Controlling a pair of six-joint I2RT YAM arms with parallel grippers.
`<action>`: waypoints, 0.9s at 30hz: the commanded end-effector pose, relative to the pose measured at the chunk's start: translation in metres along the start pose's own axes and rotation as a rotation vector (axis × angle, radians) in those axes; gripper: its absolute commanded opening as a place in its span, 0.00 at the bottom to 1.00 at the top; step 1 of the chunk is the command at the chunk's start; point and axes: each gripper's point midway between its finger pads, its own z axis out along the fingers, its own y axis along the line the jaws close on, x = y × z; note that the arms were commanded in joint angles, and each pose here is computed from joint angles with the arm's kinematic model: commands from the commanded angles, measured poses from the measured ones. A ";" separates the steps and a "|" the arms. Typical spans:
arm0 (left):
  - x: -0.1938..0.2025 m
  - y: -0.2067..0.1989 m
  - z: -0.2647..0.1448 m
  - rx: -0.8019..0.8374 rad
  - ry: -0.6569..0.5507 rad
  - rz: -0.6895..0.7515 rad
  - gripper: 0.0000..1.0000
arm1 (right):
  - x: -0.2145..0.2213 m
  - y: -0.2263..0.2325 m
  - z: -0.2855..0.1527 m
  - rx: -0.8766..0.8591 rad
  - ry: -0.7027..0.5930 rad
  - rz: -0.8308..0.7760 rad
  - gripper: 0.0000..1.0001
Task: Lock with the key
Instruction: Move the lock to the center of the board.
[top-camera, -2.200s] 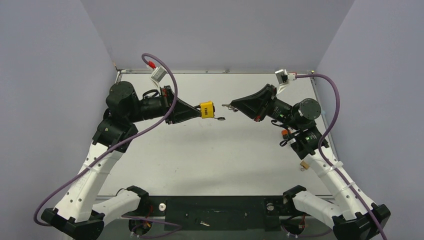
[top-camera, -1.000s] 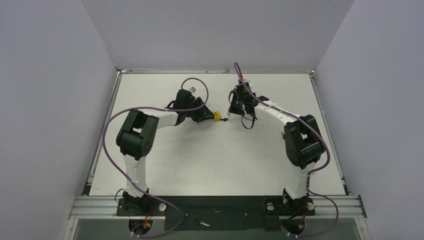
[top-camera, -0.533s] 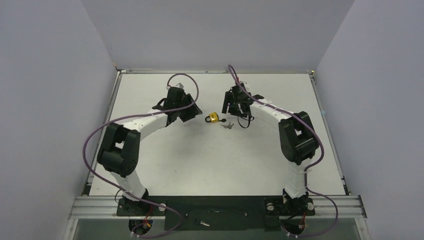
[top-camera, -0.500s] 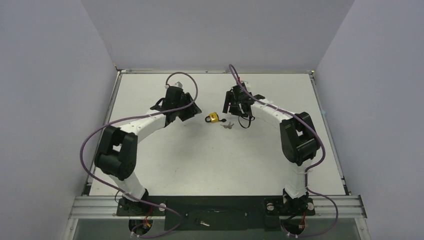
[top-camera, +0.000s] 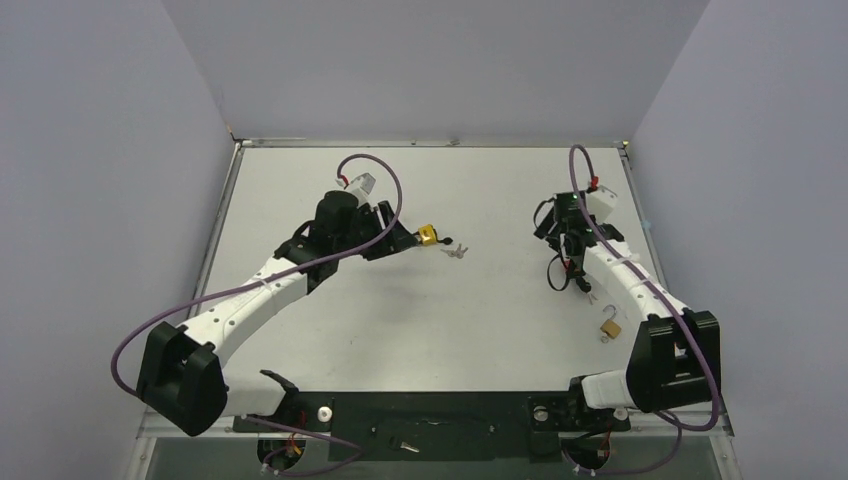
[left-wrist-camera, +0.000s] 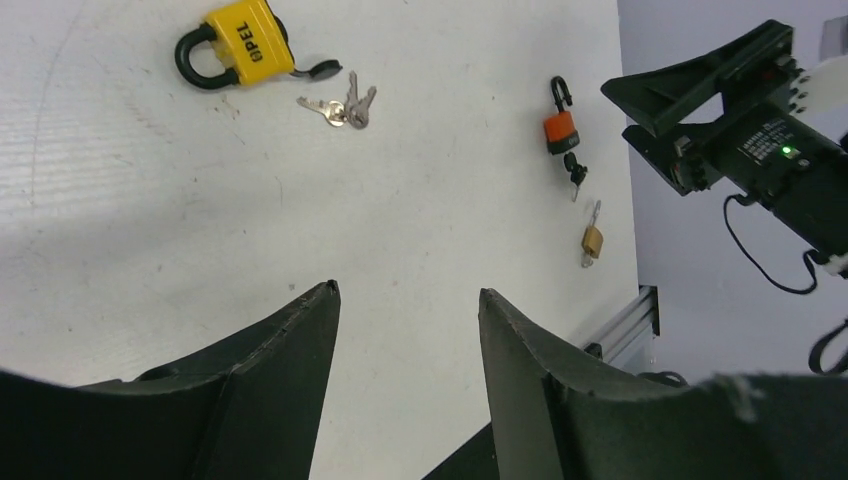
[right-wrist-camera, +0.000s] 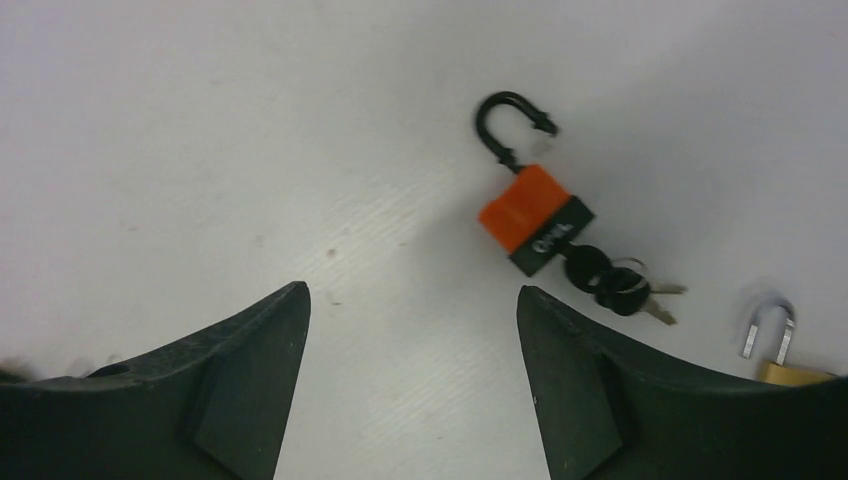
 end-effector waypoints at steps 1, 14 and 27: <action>0.009 -0.020 -0.019 0.101 0.018 0.015 0.51 | 0.002 -0.066 0.008 0.169 -0.015 0.075 0.73; 0.022 -0.023 -0.024 0.154 0.061 0.029 0.52 | 0.020 -0.070 0.067 -0.006 0.086 -0.078 0.84; 0.020 -0.014 -0.025 0.150 0.071 0.029 0.52 | 0.049 -0.029 0.066 0.031 0.140 -0.251 0.82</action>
